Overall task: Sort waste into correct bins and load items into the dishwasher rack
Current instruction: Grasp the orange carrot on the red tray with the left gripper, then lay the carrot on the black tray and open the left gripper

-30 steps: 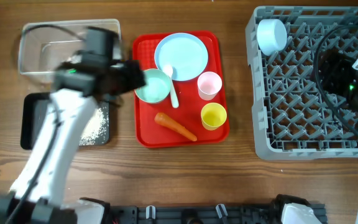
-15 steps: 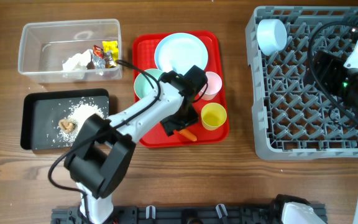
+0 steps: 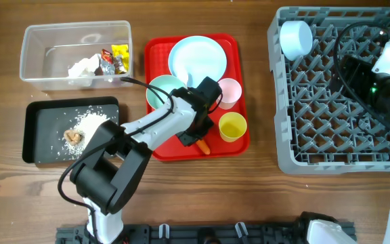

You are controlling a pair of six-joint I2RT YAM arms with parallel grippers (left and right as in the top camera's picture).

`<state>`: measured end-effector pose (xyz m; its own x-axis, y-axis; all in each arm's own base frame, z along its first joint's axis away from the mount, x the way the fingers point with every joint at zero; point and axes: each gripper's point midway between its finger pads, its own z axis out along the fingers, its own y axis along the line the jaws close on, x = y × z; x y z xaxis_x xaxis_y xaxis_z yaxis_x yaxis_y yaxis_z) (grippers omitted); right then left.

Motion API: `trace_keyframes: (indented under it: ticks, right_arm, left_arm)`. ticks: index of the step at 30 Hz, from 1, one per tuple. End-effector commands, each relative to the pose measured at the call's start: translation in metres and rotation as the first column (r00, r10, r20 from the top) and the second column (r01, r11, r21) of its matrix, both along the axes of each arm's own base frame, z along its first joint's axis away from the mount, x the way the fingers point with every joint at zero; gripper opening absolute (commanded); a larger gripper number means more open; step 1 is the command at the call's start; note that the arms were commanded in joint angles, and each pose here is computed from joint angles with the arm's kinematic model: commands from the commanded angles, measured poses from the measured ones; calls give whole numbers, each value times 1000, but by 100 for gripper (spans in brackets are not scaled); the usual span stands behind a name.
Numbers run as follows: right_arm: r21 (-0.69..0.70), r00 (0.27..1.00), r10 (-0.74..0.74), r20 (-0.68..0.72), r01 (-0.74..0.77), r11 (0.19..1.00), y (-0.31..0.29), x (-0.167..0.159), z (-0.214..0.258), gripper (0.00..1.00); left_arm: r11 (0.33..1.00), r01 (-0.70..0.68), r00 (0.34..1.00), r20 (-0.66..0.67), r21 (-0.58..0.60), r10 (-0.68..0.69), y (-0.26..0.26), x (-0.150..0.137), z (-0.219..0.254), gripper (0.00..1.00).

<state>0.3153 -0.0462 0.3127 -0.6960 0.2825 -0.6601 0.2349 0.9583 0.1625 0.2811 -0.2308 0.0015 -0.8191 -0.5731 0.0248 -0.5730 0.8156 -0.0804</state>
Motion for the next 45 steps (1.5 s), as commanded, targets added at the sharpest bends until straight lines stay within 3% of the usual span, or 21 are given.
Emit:
trace_keyframes:
  ticks: [1,7,11,12,15,20,26,33,38,45]
  right_arm:
    - [-12,999,34,-10,-34,999,1,1,-3,90]
    - [-13,999,34,-7,-34,999,1,2,-3,91]
    - [-15,999,35,-5,-35,999,1,2,-2,91]
    - [-14,999,35,-6,-35,999,1,3,-3,91]
    - [-12,999,35,-15,-35,999,0,4,-5,91]
    - [-9,999,35,-27,-35,999,0,5,-8,91]
    - [-8,999,34,-28,-34,999,0,5,-9,91]
    - [-5,999,35,-42,-35,999,1,3,-11,91]
    - [-3,998,35,-54,-36,999,1,0,-13,91]
    - [5,995,36,-88,-36,999,1,2,-22,91]
  left_arm:
    - [996,87,994,-73,24,-85,16,-16,-13,4]
    - [996,90,996,2,29,-90,56,-2,49,4]
    - [996,-53,992,115,71,44,120,9,104,4]
    - [984,-136,977,178,118,114,162,15,124,4]
    - [944,-272,949,213,188,231,214,16,134,4]
    - [837,-503,863,162,215,478,294,5,107,4]
    - [739,-672,733,188,51,654,337,14,63,4]
    - [720,-694,705,234,31,670,354,36,32,4]
    - [712,-701,694,257,31,672,360,40,32,23]
    - [688,-726,669,263,28,695,375,35,34,28]
